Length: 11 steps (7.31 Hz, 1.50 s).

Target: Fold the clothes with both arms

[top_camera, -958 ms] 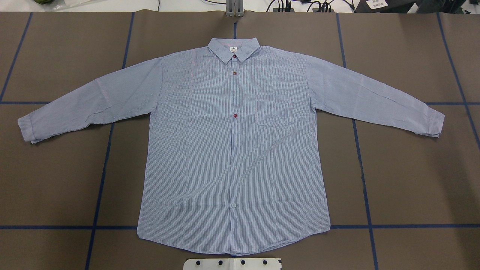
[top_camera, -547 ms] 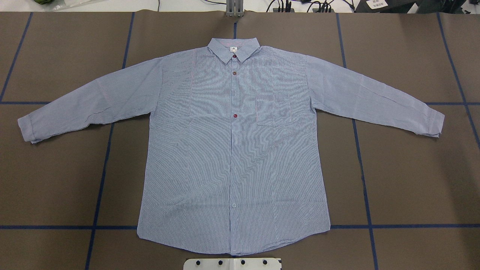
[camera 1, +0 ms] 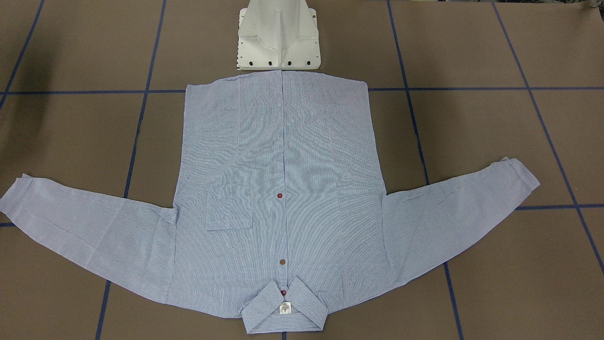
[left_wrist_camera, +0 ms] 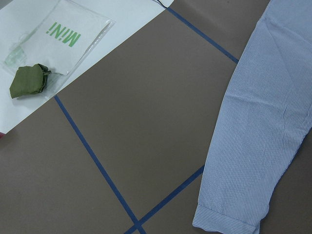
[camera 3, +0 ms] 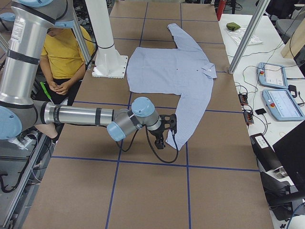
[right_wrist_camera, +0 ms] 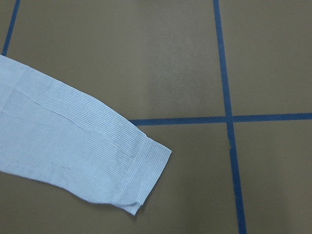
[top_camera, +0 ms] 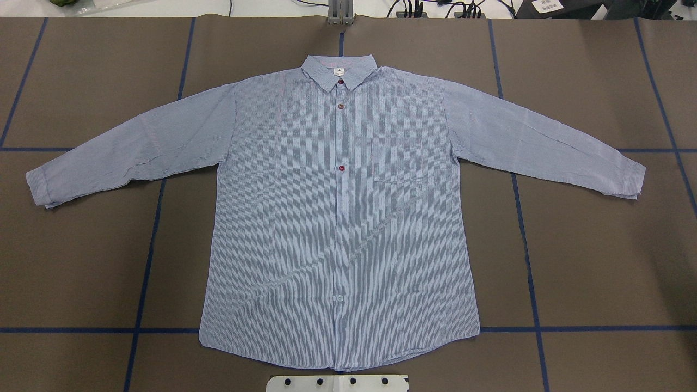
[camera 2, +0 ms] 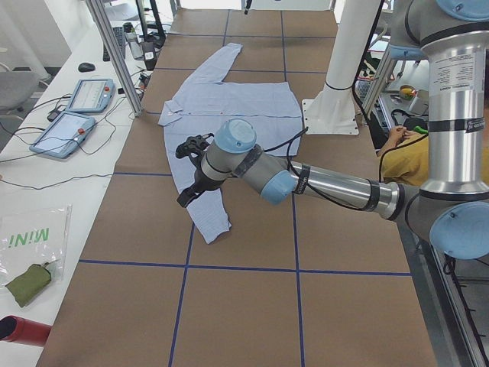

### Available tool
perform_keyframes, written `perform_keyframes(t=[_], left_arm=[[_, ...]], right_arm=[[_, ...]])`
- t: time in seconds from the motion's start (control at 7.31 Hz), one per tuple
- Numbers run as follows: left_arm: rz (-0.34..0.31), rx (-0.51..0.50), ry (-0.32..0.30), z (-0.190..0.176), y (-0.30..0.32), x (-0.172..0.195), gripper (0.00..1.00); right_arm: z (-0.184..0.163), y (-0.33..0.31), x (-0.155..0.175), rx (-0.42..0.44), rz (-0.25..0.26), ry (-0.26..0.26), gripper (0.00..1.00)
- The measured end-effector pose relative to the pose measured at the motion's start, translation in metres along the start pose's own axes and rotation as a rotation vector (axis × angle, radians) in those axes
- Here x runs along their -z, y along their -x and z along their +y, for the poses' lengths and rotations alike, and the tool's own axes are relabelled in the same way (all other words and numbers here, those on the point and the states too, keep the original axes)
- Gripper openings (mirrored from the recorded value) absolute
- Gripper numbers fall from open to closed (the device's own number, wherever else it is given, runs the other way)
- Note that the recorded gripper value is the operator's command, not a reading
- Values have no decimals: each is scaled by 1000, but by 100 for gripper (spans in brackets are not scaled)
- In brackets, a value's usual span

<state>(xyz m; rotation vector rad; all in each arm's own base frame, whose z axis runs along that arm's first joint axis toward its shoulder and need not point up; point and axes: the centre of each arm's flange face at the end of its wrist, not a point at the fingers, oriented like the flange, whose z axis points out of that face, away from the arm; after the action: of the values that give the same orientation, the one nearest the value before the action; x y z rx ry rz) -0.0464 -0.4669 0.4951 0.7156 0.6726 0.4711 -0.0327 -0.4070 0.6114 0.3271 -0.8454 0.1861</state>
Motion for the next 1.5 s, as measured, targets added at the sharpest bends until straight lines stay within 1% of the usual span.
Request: perform_keyframes(t=[0.27,0.55,0.82,1.09,1.23,1.37,1.5], left_arm=[[-1,-1,0,0,0,0,100],[0,-1,0,0,0,0,100],[1,0,1,1,0,0,100],[1,0,1,1,0,-1,100],[1,-1,1,1,0,0,100],[1,-1,1,0,0,0,100],[1,-1,1,1,0,0,100]], right_arm=[[8,21,-57,-59,9,-55,78],[29,42,-98,-86,30,-94,73],[45,49,-121,-78,51,-109,72],[56,51,-133,-79,56,-117,67],[61,50,-139,-77,57,-123,59],[65,49,-143,-79,58,-127,43],[66,50,-145,-82,56,-130,13]])
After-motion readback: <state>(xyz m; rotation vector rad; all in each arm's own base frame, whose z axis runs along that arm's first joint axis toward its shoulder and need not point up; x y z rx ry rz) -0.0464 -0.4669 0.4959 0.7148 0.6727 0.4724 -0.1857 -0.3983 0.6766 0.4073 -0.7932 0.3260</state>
